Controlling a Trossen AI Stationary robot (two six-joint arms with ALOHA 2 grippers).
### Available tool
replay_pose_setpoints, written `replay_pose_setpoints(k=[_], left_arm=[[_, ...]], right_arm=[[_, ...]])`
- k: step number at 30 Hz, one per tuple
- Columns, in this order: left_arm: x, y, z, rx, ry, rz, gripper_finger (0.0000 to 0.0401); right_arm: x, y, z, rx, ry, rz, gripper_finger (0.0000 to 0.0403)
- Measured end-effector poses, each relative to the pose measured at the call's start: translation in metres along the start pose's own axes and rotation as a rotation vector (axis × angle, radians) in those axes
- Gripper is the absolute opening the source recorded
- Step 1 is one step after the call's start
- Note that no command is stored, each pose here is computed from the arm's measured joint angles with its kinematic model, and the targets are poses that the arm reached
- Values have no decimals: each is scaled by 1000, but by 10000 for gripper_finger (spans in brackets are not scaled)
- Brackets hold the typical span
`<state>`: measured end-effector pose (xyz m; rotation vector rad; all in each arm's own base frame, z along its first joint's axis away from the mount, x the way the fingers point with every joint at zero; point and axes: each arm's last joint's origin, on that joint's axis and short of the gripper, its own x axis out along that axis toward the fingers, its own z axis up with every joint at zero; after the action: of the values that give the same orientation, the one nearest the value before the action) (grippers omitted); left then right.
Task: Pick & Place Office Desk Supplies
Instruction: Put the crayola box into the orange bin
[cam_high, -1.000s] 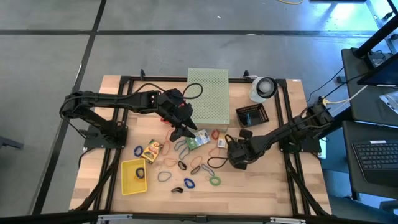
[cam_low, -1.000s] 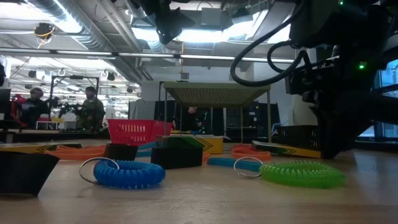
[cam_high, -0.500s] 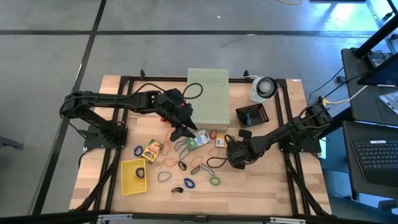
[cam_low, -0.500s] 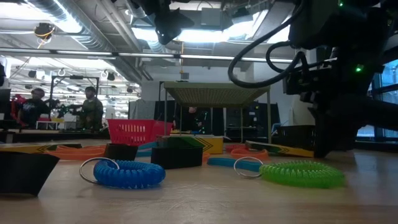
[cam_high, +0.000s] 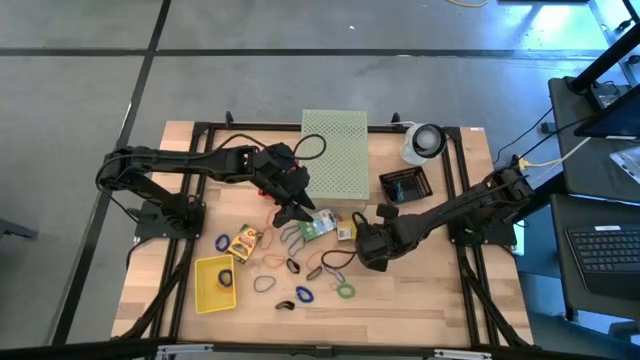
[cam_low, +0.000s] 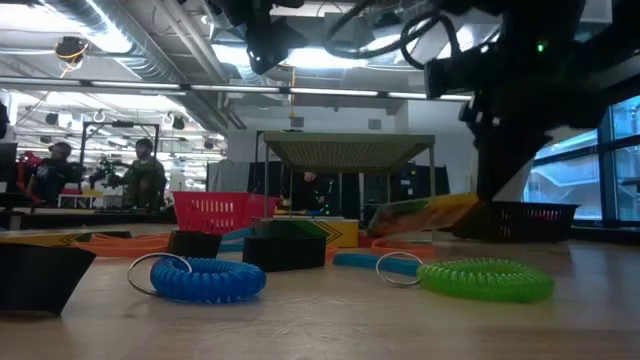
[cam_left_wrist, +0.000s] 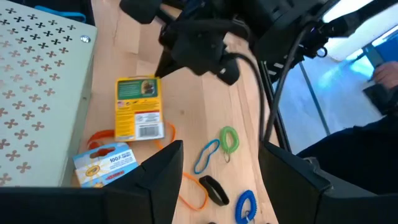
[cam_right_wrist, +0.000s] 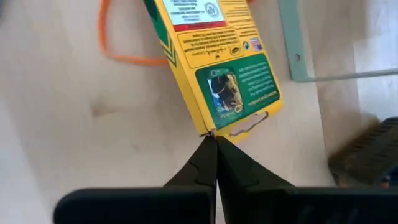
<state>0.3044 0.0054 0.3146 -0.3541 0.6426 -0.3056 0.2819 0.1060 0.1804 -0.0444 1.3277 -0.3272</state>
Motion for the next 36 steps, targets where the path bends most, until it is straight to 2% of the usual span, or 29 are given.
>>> replay_pose_setpoints(k=[9, 16, 20, 28, 31, 36], left_arm=[[0, 1, -4, 72, 39, 10, 207], [4, -11, -6, 111, 51, 31, 207], [6, -24, -4, 194, 47, 43, 207], [10, -47, -7, 400, 67, 210, 207], [13, -56, -10, 485, 71, 193, 210], [11, -74, -13, 556, 52, 152, 221]], right_arm=[[-47, -5, 16, 68, -5, 148, 0], [-69, -10, 32, 138, -3, 240, 0], [-81, -15, 43, 195, -28, 295, 0], [-112, -28, 66, 328, -126, 356, 0], [-125, -33, 74, 360, -175, 368, 0], [-142, -39, 81, 388, -239, 369, 0]])
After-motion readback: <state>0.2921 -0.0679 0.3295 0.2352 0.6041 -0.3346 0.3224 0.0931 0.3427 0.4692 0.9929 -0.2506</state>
